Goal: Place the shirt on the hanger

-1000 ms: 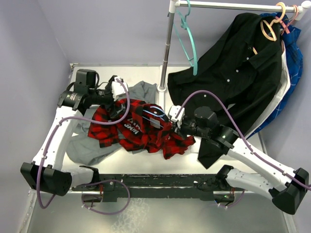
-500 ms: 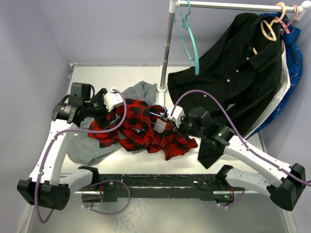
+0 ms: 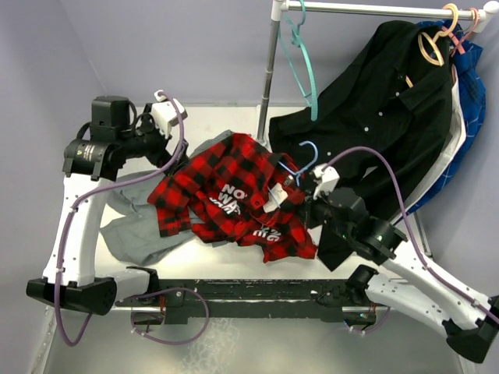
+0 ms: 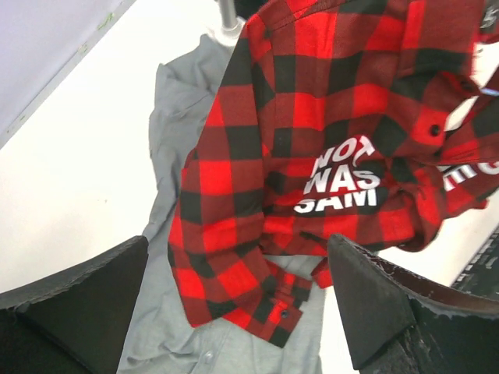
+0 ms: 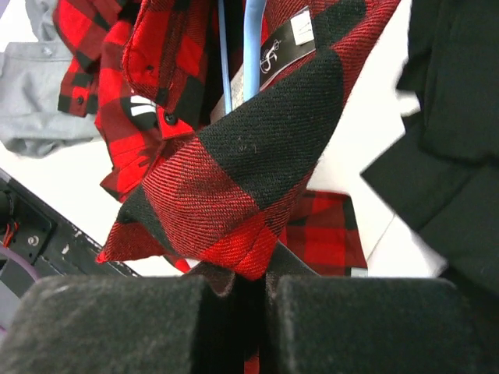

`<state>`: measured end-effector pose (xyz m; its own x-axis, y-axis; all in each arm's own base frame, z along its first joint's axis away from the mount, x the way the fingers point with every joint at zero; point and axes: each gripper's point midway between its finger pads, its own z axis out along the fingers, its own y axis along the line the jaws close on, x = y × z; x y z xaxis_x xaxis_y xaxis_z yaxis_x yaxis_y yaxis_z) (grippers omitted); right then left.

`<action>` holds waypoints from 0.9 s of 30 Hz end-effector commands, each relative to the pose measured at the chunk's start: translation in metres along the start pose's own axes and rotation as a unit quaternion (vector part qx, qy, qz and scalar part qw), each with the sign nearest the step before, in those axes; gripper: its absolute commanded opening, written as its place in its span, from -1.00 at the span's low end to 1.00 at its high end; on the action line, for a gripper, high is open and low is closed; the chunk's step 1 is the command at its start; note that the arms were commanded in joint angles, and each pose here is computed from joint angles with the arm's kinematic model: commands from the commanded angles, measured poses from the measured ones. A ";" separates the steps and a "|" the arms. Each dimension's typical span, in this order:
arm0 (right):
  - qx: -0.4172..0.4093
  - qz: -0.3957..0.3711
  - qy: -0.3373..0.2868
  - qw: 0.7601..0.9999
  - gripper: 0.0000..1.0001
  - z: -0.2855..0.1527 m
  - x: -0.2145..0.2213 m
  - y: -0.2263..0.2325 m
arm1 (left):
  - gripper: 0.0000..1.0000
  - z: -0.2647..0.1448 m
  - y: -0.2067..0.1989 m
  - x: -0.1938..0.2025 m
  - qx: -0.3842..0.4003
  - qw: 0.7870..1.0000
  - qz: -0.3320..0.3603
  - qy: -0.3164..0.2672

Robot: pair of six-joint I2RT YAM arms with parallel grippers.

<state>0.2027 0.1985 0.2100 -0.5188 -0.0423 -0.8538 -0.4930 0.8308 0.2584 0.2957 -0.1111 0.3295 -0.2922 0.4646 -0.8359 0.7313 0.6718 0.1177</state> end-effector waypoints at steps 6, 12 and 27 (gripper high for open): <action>0.110 0.151 -0.049 0.981 -1.00 -0.025 0.016 -0.043 | 0.98 -0.031 -0.038 -0.013 0.057 0.997 -0.058 -0.010; 0.165 0.152 -0.045 0.974 -1.00 -0.016 -0.031 -0.096 | 0.98 -0.028 -0.041 -0.009 0.064 0.996 -0.061 -0.010; 0.251 0.027 -0.148 0.956 -1.00 -0.052 -0.167 -0.161 | 0.98 -0.021 -0.046 -0.007 0.080 0.995 -0.052 -0.004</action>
<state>0.3141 0.0548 0.2818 -0.4251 0.1772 -0.8876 -0.0281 0.9776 0.2086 0.2551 -0.1273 0.3364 -0.3873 0.3997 -0.8308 0.7692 0.6368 -0.0523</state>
